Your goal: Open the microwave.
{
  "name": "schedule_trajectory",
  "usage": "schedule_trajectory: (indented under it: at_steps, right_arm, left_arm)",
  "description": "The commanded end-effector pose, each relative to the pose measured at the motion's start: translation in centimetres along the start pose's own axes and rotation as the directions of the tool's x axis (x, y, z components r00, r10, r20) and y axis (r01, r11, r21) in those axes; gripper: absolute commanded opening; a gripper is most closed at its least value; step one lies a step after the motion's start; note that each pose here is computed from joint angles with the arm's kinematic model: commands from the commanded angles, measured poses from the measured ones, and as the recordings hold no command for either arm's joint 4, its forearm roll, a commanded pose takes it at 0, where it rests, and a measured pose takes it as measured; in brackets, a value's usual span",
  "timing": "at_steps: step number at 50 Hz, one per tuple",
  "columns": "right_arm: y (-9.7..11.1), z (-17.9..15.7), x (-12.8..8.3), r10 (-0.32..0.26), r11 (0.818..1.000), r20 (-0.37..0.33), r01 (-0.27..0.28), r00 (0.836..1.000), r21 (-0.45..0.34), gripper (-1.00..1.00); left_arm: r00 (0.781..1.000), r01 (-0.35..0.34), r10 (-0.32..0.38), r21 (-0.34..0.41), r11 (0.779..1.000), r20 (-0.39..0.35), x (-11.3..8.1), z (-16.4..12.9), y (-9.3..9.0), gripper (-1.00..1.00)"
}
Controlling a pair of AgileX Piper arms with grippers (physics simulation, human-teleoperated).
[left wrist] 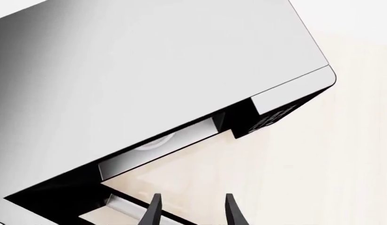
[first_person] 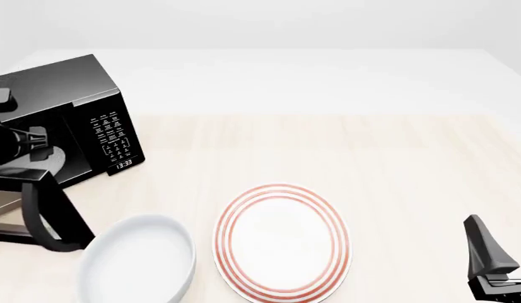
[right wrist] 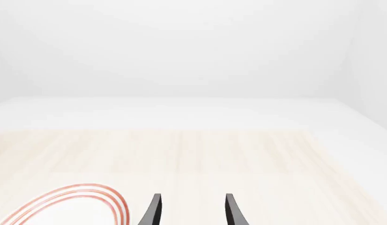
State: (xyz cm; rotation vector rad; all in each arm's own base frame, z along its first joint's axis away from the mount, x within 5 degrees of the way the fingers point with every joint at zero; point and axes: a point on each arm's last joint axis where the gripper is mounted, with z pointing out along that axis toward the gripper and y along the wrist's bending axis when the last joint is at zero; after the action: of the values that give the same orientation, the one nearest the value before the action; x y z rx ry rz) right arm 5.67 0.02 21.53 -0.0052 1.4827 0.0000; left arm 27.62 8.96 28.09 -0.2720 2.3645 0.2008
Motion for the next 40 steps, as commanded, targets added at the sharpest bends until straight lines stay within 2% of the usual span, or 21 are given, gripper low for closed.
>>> schedule_trajectory:
  at_steps: [1,21,40]
  right_arm:
    - [0.0,0.0,0.0,0.000,1.000,0.000,0.000,1.000,0.000,1.00]
    - [0.0,0.0,0.0,0.000,1.000,0.000,0.000,1.000,0.000,1.00]
    - [0.0,0.0,0.0,0.000,1.000,0.000,0.000,1.000,0.000,1.00]
  left_arm:
    - [1.000,0.017,-0.017,0.014,1.000,-0.010,0.7,0.0,-0.3,1.00]
    - [1.000,0.031,-0.031,0.007,0.999,-0.002,1.4,-1.3,-0.1,1.00]
    - [0.998,0.059,-0.059,-0.025,0.998,0.010,2.1,-2.7,1.0,1.00]
